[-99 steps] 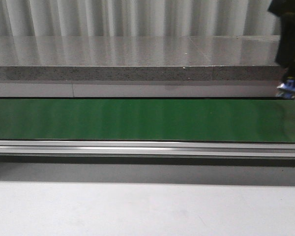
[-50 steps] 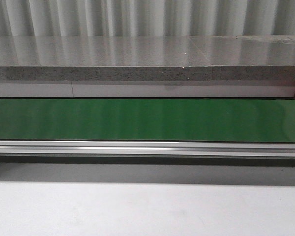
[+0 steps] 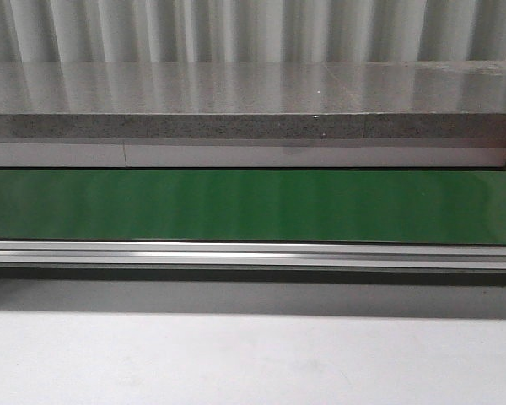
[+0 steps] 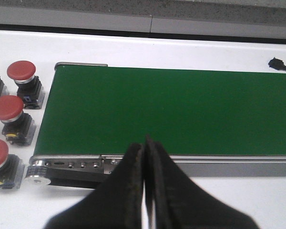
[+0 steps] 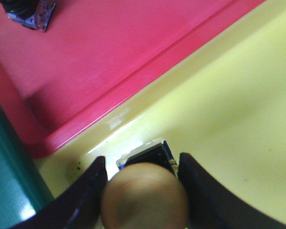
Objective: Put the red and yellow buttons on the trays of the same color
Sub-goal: 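Lower the yellow button into the yellow tray and release it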
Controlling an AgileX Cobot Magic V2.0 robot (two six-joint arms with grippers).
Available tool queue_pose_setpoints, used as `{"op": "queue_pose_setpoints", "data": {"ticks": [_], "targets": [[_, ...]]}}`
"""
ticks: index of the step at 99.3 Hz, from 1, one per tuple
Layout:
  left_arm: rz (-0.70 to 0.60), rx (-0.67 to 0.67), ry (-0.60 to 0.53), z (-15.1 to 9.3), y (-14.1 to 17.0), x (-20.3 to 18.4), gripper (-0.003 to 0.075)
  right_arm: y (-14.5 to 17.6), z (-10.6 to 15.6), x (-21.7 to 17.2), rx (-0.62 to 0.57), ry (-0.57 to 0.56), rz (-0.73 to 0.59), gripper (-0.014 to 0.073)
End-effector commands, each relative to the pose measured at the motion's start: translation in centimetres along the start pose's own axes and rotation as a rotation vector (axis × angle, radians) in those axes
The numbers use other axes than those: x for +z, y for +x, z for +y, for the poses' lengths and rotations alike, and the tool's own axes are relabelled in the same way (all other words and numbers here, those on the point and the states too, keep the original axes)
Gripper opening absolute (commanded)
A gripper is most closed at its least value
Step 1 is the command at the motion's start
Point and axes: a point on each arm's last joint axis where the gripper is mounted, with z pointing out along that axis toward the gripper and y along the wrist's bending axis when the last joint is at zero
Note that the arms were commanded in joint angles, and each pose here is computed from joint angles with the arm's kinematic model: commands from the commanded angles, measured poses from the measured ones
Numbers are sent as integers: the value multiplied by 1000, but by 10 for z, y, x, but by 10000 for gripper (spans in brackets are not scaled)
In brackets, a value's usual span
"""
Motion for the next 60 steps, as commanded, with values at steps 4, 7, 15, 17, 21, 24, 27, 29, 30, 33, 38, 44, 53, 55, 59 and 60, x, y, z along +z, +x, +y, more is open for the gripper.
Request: {"op": "queue_pose_setpoints", "data": {"ticks": [4, 7, 15, 17, 21, 24, 27, 29, 30, 33, 38, 44, 53, 55, 59, 60], "targets": [[-98, -3, 10, -2, -14, -4, -19, -12, 0, -2, 11, 0, -85, 127], [-98, -3, 10, -2, -14, -4, -19, -11, -1, 2, 12, 2, -73, 127], [-98, -3, 10, -2, -14, -4, -19, -8, -2, 14, 17, 5, -37, 127], [-98, -3, 10, -2, -14, -4, -19, -8, -3, 16, 19, 5, -30, 127], [-98, -3, 10, -2, -14, -4, -19, -7, -3, 20, 22, 5, -20, 127], [-98, -3, 10, -2, -14, -4, -19, -6, -3, 23, 25, 5, -11, 127], [-98, -3, 10, -2, -14, -4, -19, -6, -3, 25, 26, 5, -7, 127], [-98, -3, 10, -2, -14, -4, -19, -5, -4, 26, 26, 6, -3, 129], [-98, -3, 10, -2, -14, -4, -19, -5, -4, 27, 26, 6, -1, 130], [-98, -3, 10, -2, -14, -4, -19, -5, -4, 28, 27, 6, 3, 132], [-98, -3, 10, -2, -14, -4, -19, -4, -4, 29, 27, 7, 6, 151], [-98, -3, 10, -2, -14, -4, -19, -4, -4, 29, 27, 6, 11, 215], [-98, -3, 10, -2, -14, -4, -19, -3, -4, 29, 27, 6, 19, 384], [-98, -3, 10, -2, -14, -4, -19, -4, -4, 29, 27, 6, 18, 412], [-98, -3, 10, -2, -14, -4, -19, -5, -3, 27, 27, 4, 12, 493], [-98, -3, 10, -2, -14, -4, -19, -5, -3, 26, 27, 4, 10, 517]]}}
